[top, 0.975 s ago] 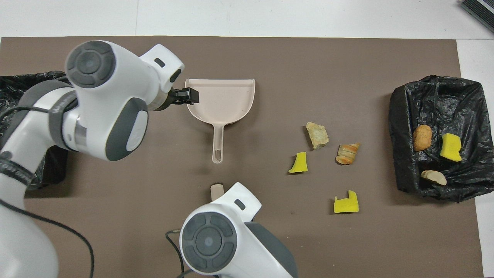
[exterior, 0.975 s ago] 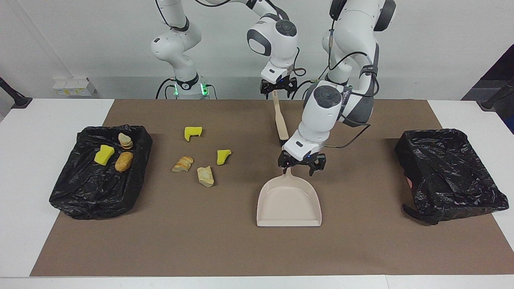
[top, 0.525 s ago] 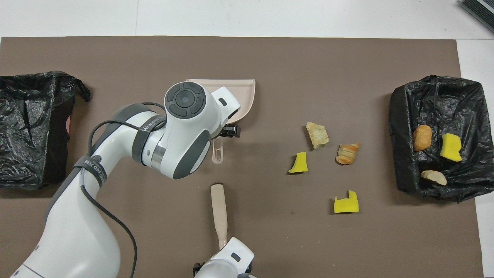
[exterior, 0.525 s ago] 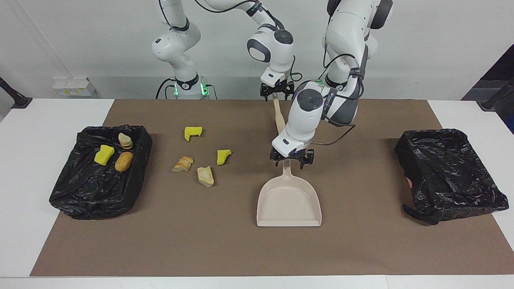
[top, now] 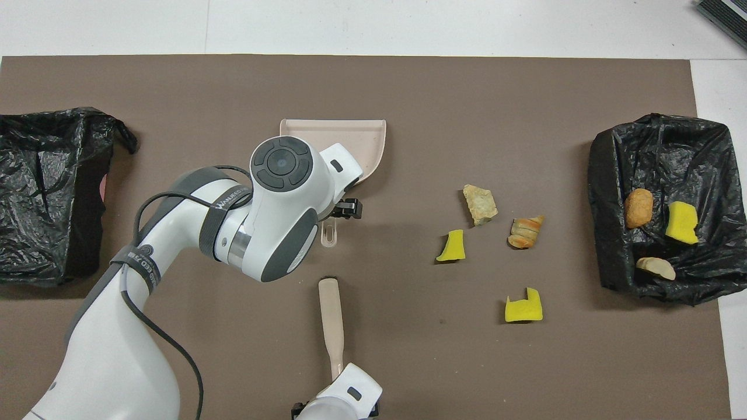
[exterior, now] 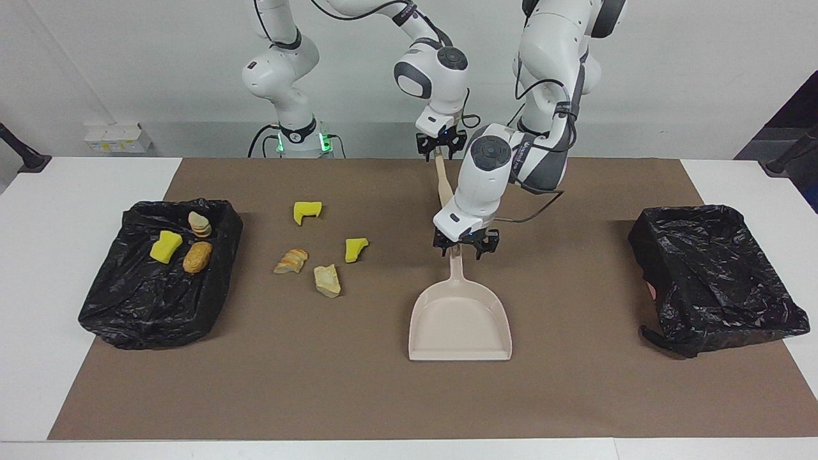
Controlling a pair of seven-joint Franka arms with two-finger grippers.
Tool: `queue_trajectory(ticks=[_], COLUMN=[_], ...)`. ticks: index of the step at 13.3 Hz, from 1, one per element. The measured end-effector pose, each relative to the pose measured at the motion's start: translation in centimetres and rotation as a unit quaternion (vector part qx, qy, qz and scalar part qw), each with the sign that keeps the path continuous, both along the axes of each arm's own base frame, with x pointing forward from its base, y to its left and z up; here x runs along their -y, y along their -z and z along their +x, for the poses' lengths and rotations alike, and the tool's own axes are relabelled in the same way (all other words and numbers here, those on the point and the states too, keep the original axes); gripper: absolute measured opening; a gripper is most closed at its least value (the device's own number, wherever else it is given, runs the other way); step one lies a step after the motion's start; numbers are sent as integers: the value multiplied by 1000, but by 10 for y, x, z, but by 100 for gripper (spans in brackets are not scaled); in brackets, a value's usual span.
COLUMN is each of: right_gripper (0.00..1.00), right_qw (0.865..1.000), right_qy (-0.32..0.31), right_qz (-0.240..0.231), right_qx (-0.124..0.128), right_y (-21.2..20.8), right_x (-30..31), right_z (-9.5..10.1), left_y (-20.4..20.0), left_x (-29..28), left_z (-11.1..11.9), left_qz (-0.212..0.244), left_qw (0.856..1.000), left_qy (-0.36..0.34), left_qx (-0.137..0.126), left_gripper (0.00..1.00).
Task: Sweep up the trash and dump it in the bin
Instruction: 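Grasp the wooden brush handle with the right gripper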
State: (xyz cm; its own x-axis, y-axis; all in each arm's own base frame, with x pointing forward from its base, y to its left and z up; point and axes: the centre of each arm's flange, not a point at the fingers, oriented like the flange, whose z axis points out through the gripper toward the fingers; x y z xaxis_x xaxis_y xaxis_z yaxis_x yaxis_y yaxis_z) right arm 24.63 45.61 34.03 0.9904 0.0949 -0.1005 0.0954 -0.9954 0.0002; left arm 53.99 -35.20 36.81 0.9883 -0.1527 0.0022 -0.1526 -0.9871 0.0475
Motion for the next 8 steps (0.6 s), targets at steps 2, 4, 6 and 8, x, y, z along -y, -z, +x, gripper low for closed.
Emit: queue_trajectory(ticks=[2, 4, 6, 8], right_gripper=[38, 33, 26, 26], right_qw=[1000, 1000, 1000, 999], right_qy=[3, 5, 7, 31], right_qz=[2, 8, 10, 8], right_qx=[1, 6, 7, 7], right_y=[0, -1, -2, -2], right_x=[1, 0, 0, 0], right_z=[2, 5, 5, 6], left_y=[0, 2, 3, 4], left_x=[0, 0, 1, 2], left_z=[1, 0, 0, -1], left_qz=[-3, -3, -4, -5], left_qw=[1000, 1000, 1000, 1000], left_qy=[-5, -6, -7, -8], left_qx=[4, 5, 6, 6], left_gripper=[77, 78, 78, 77])
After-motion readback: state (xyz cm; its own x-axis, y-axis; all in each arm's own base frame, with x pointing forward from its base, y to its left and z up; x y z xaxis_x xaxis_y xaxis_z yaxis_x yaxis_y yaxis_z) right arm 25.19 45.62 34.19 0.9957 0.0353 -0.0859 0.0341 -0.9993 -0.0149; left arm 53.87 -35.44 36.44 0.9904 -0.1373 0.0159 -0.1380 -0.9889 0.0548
